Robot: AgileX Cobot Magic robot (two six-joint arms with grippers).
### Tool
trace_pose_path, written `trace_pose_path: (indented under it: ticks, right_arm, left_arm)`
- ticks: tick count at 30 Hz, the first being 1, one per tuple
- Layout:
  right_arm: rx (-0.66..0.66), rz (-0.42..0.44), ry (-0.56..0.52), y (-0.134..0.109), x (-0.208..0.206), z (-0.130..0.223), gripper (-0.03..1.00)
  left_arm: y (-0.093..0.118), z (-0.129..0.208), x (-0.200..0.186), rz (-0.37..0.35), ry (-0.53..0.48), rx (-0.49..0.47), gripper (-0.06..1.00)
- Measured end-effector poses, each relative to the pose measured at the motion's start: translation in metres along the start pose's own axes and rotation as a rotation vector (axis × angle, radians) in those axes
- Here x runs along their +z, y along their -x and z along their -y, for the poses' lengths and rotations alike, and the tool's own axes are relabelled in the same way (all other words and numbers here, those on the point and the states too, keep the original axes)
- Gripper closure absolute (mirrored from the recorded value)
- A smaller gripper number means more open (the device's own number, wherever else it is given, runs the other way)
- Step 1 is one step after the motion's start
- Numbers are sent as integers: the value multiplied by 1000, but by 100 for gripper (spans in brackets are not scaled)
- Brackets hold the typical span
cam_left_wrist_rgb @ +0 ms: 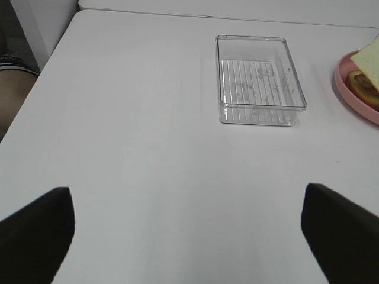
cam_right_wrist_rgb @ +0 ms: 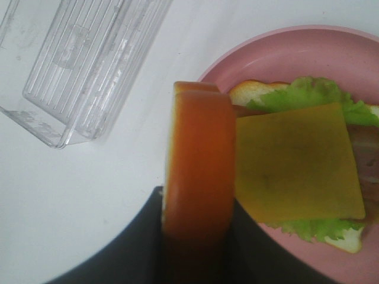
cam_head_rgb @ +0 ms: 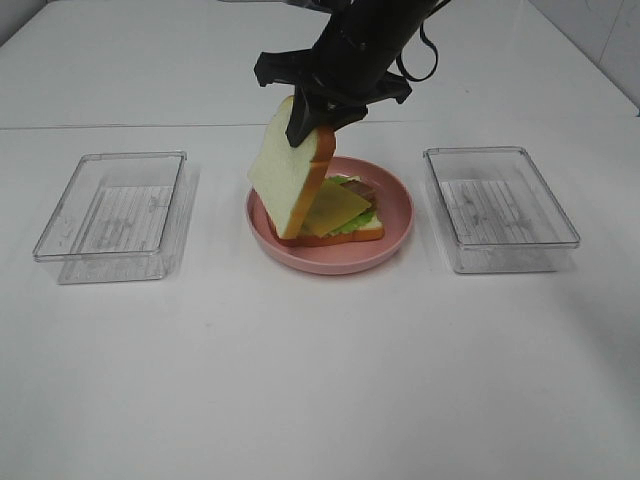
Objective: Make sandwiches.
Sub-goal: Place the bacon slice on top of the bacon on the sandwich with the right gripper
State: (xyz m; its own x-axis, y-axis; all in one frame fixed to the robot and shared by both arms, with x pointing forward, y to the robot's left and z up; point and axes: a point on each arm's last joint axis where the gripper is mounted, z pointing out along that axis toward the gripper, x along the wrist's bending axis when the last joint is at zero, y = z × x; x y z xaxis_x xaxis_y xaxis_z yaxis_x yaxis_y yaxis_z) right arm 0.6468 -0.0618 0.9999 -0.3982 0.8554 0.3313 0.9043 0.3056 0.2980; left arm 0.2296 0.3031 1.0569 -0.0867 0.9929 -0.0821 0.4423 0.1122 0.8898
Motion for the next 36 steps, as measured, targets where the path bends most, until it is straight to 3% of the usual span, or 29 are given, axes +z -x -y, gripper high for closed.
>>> trace_pose_path:
  ticks: [13, 23, 25, 26, 27, 28, 29, 30, 31, 36]
  right_arm:
    - [12, 25, -11, 12, 31, -1, 73]
    - [-33, 119, -11, 21, 33, -1, 72]
    - [-59, 159, -12, 25, 33, -1, 48]
    - [-59, 159, -12, 25, 33, -1, 48]
    - [-82, 194, -16, 28, 33, -1, 28]
    - [-93, 212, -19, 30, 34, -1, 17]
    - [-93, 212, -19, 30, 34, -1, 17]
    - [-114, 244, -26, 34, 34, -1, 7]
    - [-124, 260, -29, 35, 34, -1, 4]
    - [-158, 365, -68, 43, 27, 2, -1]
  left_arm:
    - [0, 0, 0, 0, 0, 0, -1]
    - [0, 0, 0, 0, 0, 0, -1]
    - [0, 0, 0, 0, 0, 0, -1]
    - [0, 0, 0, 0, 0, 0, -1]
    - [0, 0, 0, 0, 0, 0, -1]
    - [0, 0, 0, 0, 0, 0, -1]
    - [0, 0, 0, 0, 0, 0, -1]
    - [0, 0, 0, 0, 0, 0, -1]
    - [0, 0, 0, 0, 0, 0, -1]
    - [0, 0, 0, 0, 0, 0, -1]
